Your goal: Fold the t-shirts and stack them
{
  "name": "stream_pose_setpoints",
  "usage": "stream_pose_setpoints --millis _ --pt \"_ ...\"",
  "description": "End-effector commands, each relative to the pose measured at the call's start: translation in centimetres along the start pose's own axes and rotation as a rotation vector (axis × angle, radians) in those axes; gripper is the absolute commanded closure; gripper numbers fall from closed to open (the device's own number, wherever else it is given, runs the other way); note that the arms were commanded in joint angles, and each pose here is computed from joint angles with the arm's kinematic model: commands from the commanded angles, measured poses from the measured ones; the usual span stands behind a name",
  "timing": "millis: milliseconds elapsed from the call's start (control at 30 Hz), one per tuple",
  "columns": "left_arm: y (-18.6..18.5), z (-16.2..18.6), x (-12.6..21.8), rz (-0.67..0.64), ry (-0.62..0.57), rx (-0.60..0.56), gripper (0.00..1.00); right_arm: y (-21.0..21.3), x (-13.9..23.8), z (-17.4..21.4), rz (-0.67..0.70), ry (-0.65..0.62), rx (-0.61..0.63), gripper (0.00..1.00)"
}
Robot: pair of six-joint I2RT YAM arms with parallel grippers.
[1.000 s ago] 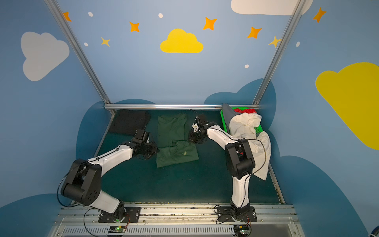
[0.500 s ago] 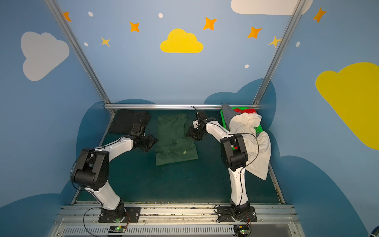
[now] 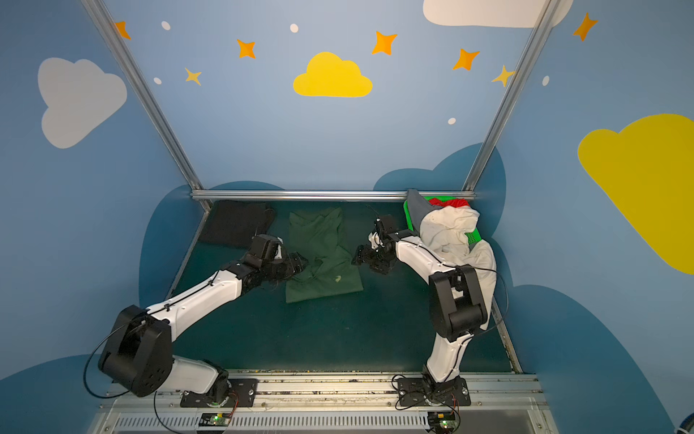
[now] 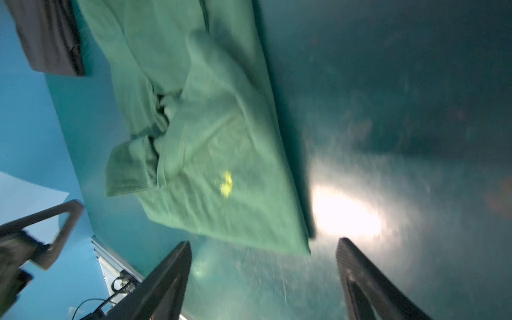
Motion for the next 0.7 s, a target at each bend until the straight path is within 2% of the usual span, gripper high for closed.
stream_pose_setpoints --millis 0,167,233,300,400,600,667 --pt "0.5 2.1 -1.1 -0.097 0.084 -0.091 0.2 -1.0 -0.4 1.5 0.006 -0.012 -0.014 0.2" --pt "-0.8 2.9 -3.7 -0.102 0.147 -0.17 0.21 -1.4 -1.1 3.7 0.0 0.025 0.008 0.22" --pt "-0.6 2.7 -4.6 -0.174 0.174 -0.203 0.23 -1.3 -1.3 4.2 0.012 0.028 0.025 0.22" --pt "0.1 2.3 -5.4 -0.305 0.171 -0.245 0.24 -1.2 -1.6 4.4 0.018 0.025 0.044 0.23" --pt "0.8 1.8 -6.7 -0.414 0.195 -0.271 0.33 -1.2 -2.3 4.4 0.026 0.027 0.053 0.25" --pt "1.2 1.3 -8.6 -0.492 0.219 -0.29 0.4 -1.6 -3.6 4.1 0.048 0.053 0.049 0.3" --pt "1.3 1.3 -9.1 -0.497 0.227 -0.292 0.46 -1.7 -4.0 4.1 0.043 0.062 0.037 0.32"
Point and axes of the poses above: each gripper's point midway between its finger pads, its own x axis back along the fingers, its own y axis along the line the jaws close on, z = x × y, the point moved 5 cm from there along x, back along the fingers, and after that the axes turned 7 degrees about -x, right-handed, at the moved point
